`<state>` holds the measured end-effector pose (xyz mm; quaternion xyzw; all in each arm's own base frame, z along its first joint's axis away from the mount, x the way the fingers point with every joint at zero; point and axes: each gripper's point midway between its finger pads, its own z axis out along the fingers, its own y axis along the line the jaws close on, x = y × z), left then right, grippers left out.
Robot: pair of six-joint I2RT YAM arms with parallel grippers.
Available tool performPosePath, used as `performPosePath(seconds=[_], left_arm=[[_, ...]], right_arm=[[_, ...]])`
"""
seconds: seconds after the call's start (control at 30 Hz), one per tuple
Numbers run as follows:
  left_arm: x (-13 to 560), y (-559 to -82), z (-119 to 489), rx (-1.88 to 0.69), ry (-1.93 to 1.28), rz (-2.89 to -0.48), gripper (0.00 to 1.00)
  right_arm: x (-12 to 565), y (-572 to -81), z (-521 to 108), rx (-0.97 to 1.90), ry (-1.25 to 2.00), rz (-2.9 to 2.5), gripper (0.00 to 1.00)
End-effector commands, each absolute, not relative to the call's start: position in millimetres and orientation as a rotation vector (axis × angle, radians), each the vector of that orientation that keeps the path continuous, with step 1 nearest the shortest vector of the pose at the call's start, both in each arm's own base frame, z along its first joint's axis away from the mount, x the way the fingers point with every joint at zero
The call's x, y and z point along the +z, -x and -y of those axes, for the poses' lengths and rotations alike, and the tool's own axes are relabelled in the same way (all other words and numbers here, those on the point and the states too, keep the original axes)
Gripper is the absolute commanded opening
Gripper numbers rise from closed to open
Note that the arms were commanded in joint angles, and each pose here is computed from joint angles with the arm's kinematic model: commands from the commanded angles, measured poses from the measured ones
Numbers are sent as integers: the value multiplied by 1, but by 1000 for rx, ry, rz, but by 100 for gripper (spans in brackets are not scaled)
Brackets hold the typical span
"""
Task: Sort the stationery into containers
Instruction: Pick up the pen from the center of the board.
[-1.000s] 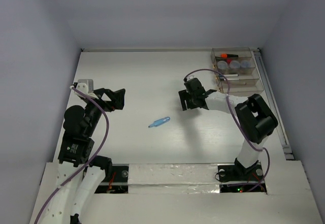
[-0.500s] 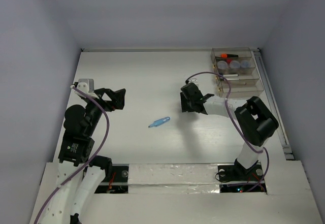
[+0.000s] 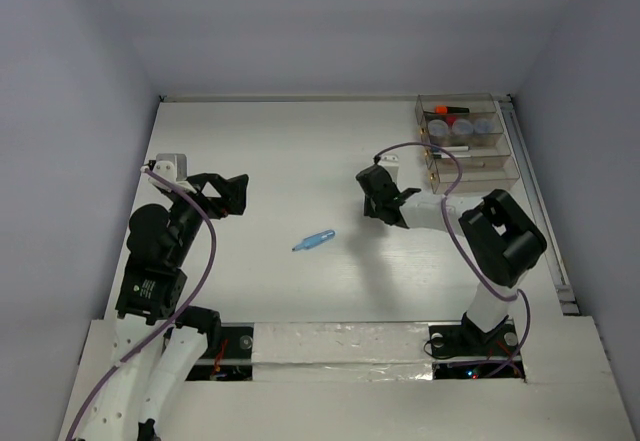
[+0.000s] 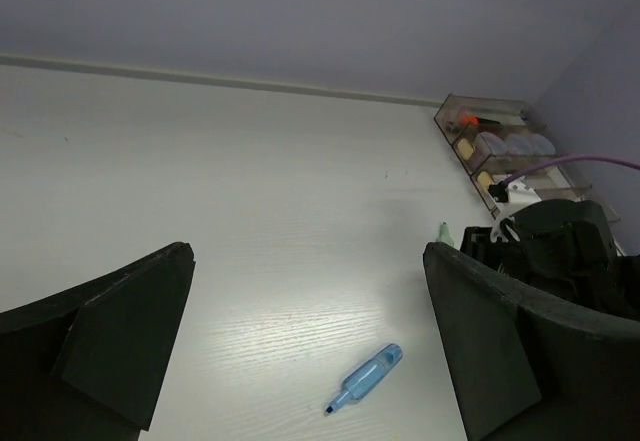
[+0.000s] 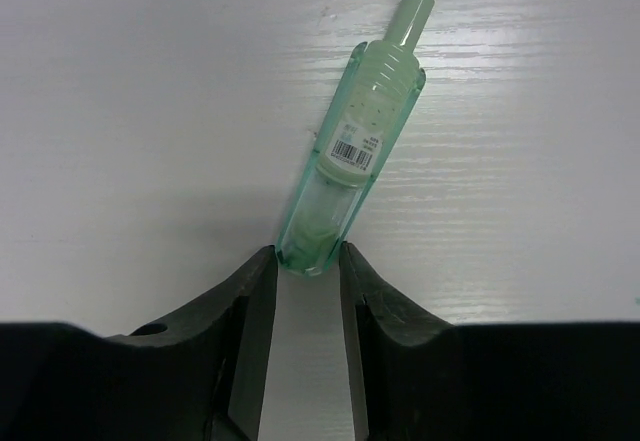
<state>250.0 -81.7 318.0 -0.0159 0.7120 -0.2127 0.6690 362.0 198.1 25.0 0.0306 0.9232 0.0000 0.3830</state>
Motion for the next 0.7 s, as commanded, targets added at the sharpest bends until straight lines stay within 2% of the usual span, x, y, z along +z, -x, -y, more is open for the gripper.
performPosePath(seconds=[0.0,0.13,0.2,0.3,0.43,0.67], left_arm=[[324,-253,87,-504,20,-1572,99],[323,-253,88,-510,15,-1576,99],[323,-253,89,-514,14,-1575,99],[321,-254,89,-513,14,-1581,99],[321,-254,89,-513,14,-1581,99],[321,-254,90,-519,8,-1583,99]], right_arm=[[2,-344,-174,-117,-98,-2399,37],[1,-336,-166,-121,-97,-2397,59],[-2,-337,-174,-79,-97,-2403,61],[-4,-343,-181,-47,-118,-2389,59],[-4,-353,-185,-47,-161,-2366,48],[-13,-360,-175,-123,-202,-2360,44]])
